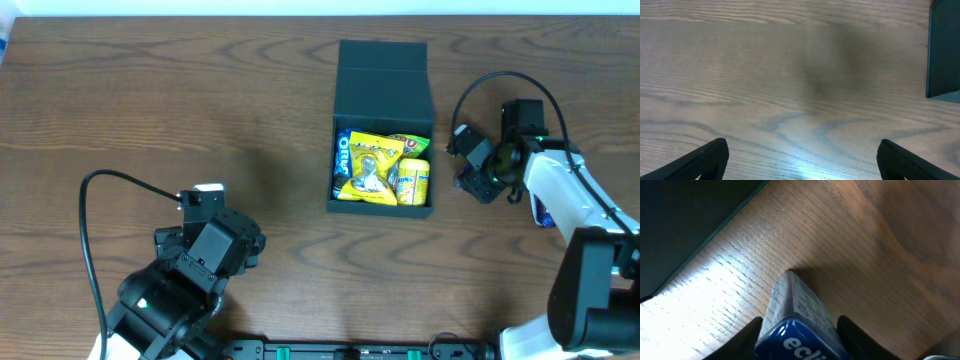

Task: Pack container
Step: 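Lower the right gripper onto the blue Eclipse tin and grasp it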

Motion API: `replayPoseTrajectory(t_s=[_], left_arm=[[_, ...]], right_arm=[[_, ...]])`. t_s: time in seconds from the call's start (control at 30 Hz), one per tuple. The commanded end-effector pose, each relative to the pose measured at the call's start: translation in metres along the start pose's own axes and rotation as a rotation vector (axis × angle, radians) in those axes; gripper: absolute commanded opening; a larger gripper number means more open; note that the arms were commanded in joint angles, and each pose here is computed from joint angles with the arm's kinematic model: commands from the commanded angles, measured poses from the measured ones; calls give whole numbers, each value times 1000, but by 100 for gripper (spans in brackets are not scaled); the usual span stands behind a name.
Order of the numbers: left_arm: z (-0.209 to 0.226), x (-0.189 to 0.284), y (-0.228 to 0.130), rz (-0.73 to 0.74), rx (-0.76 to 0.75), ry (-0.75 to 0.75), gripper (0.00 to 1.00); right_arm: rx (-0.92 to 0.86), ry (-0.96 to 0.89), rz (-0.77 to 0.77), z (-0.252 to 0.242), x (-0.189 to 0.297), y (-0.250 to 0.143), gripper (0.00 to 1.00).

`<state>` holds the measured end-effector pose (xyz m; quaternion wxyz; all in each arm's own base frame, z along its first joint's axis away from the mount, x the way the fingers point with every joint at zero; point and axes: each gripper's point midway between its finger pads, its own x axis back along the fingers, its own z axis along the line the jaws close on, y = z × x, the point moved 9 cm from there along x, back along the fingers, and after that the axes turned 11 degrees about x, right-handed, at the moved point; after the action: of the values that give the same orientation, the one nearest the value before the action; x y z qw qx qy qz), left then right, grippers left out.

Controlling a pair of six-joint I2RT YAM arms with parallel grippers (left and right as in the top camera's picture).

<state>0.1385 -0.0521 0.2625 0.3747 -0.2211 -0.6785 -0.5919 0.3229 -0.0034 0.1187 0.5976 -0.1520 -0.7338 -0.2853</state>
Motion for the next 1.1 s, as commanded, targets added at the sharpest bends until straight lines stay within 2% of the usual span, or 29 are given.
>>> replayPoseTrajectory(t_s=[0.0,0.37,0.63,0.7,0.73,0.77,0.9,1.07], left_arm=[[1,-1,-1,1,-3,9,95],[1,-1,-1,1,-3,9,95],[1,-1,-1,1,-3,9,95],[1,-1,-1,1,-3,9,95],[1,-1,-1,1,-3,9,95],[1,-1,-1,1,-3,9,95],[1,-1,-1,1,-3,9,95],[1,-1,-1,1,-3,9,95]], right_arm=[[-14,5,9,-2,-3,-5,43],[-14,5,9,-2,-3,-6,33],[-13,0,5,-3,-3,-5,30],[-12,-4,1,-4,-3,-4,39],[-12,-5,-7,-4,-3,-3,47],[-11,-5,-12,-4,-3,-3,49],[-11,-9,-40,-6,-2,0,67],[-9,-3,-78,-6,-2,4,69]])
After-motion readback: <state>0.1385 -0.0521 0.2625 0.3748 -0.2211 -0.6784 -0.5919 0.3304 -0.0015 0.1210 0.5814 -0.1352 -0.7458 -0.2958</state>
